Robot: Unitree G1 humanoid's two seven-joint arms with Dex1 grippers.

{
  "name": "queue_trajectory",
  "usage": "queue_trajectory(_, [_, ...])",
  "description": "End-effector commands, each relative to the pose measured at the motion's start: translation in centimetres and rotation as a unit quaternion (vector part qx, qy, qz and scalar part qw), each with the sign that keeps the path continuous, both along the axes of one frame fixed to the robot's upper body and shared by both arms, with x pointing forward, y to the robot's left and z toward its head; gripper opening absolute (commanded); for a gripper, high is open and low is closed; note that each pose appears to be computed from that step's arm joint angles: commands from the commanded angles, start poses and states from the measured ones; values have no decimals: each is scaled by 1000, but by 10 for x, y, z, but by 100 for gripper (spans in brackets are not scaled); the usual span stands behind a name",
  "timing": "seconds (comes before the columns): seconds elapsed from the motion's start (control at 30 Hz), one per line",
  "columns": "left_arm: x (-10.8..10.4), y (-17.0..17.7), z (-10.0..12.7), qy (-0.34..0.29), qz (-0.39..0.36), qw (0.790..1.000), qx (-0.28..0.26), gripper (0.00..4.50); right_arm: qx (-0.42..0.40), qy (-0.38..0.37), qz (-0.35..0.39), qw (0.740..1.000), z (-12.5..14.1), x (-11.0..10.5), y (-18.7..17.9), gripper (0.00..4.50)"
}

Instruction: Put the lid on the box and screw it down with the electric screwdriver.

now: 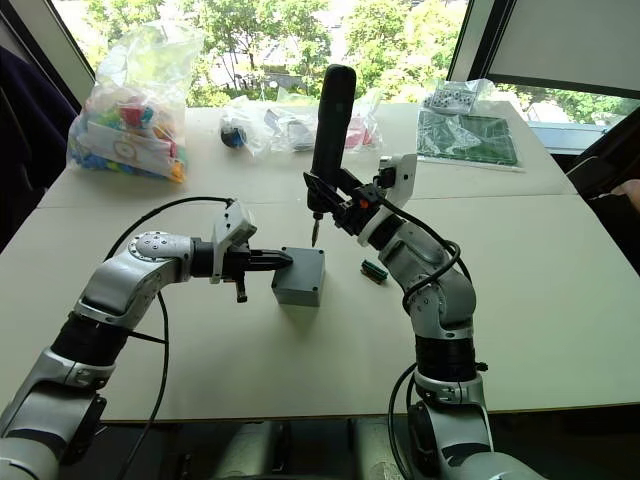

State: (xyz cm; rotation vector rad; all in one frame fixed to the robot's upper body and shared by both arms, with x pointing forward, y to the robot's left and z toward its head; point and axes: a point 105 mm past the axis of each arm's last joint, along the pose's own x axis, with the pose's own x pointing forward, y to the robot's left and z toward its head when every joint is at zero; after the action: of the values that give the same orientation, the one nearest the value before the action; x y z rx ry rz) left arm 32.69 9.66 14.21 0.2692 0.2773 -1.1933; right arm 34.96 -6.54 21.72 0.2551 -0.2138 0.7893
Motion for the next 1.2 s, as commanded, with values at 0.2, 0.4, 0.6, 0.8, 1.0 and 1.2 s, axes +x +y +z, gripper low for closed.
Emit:
queue_trajectory(0.2, [-3, 1, 5, -4, -4, 1000, -2, 0, -1, -42, -12, 999, 8, -1, -3, 189])
queue_trajectory(0.4, [-4, 0, 5, -4, -5, 1000, -2, 0, -10, -42, -21, 999, 2, 3, -4, 189])
queue_trajectory(0.6, [-6, 0, 4, -3, -3, 1000, -3, 0, -32, -40, -22, 998, -9, 4, -6, 189])
queue_trajectory(0.8, [-8, 0, -4, -3, -6, 1000, 11, 0, -74, -43, 34, 996, -36, -22, 7, 189])
queue_trajectory(1.0, [-14, 1, -28, 0, -26, 998, 61, 0, -104, -26, 44, 993, -57, -30, 14, 189])
queue_trajectory(1.2, [-13, 2, -28, 2, -25, 998, 53, 0, -134, -9, 39, 990, -70, -25, 18, 189])
